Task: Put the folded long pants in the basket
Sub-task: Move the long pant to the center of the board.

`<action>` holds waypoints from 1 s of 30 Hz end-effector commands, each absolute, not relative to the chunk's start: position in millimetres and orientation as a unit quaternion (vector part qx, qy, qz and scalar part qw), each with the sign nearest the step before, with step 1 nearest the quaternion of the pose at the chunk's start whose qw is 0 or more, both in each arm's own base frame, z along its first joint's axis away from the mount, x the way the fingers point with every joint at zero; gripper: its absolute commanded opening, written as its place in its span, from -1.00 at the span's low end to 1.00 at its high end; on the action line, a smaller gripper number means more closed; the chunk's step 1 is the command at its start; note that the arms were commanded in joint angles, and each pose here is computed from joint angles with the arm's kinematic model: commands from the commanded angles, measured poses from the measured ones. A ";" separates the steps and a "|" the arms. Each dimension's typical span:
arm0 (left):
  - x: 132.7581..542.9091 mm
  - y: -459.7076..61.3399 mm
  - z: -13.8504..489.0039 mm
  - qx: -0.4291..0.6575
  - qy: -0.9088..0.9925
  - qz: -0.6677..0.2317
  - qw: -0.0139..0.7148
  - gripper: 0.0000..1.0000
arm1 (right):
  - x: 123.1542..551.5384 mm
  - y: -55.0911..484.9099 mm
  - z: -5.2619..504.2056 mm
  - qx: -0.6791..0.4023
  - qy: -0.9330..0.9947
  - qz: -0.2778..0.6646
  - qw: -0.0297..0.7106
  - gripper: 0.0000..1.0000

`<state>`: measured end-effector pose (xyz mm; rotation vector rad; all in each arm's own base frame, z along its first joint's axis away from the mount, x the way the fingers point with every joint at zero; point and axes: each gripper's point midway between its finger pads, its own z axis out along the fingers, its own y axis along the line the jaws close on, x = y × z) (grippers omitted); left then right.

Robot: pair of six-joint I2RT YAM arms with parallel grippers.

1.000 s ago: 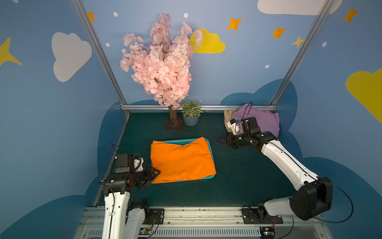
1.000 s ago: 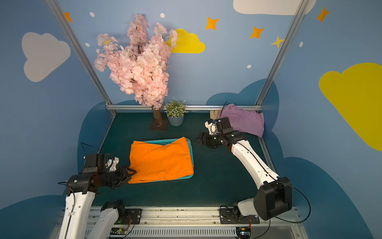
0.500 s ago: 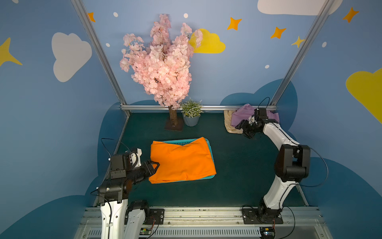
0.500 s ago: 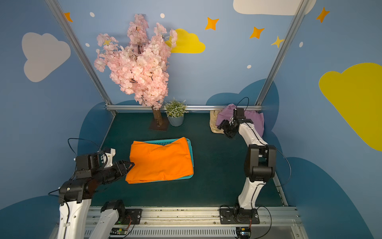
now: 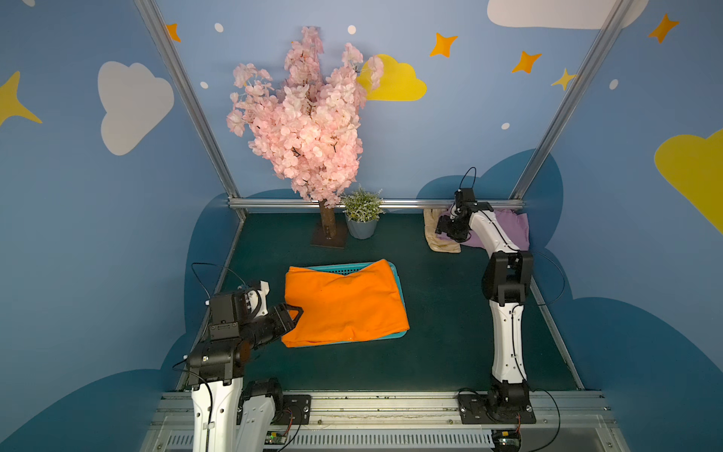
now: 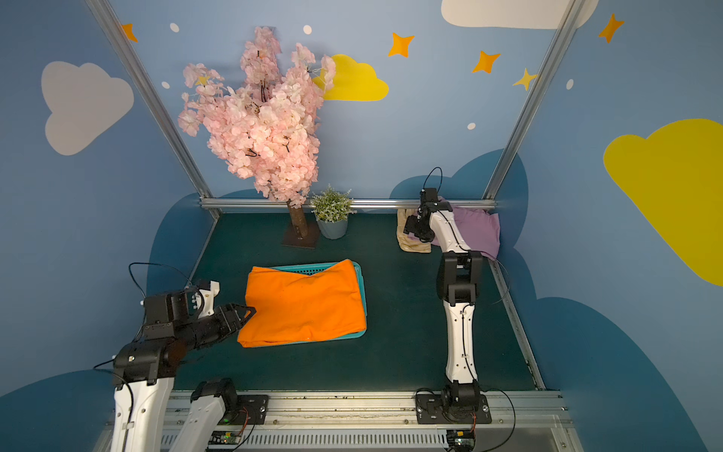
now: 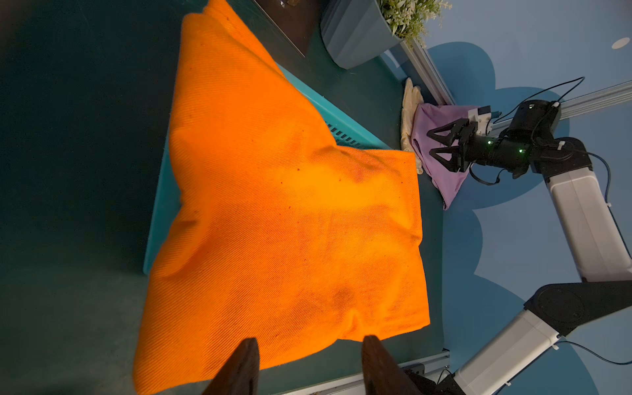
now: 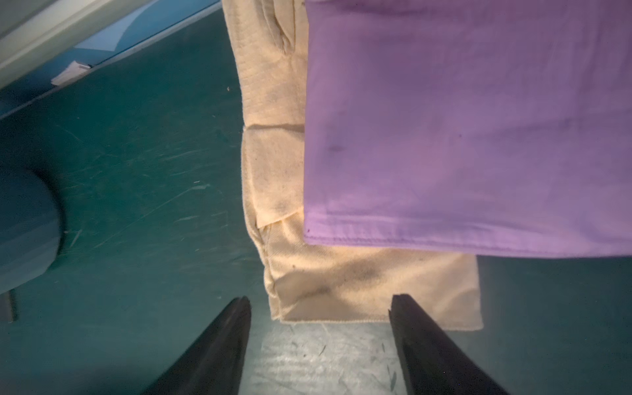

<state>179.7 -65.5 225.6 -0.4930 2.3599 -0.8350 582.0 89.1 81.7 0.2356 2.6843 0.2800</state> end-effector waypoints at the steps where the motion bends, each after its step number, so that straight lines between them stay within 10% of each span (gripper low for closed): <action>1: 180.4 -66.4 224.5 -0.177 0.885 -0.315 0.292 0.05 | 587.1 83.1 72.0 0.042 0.973 0.039 0.224 0.41; 30: 184.2 -64.4 218.8 -0.186 0.889 -0.312 0.279 0.06 | 608.0 88.3 50.7 -0.037 0.970 -0.058 0.232 0.13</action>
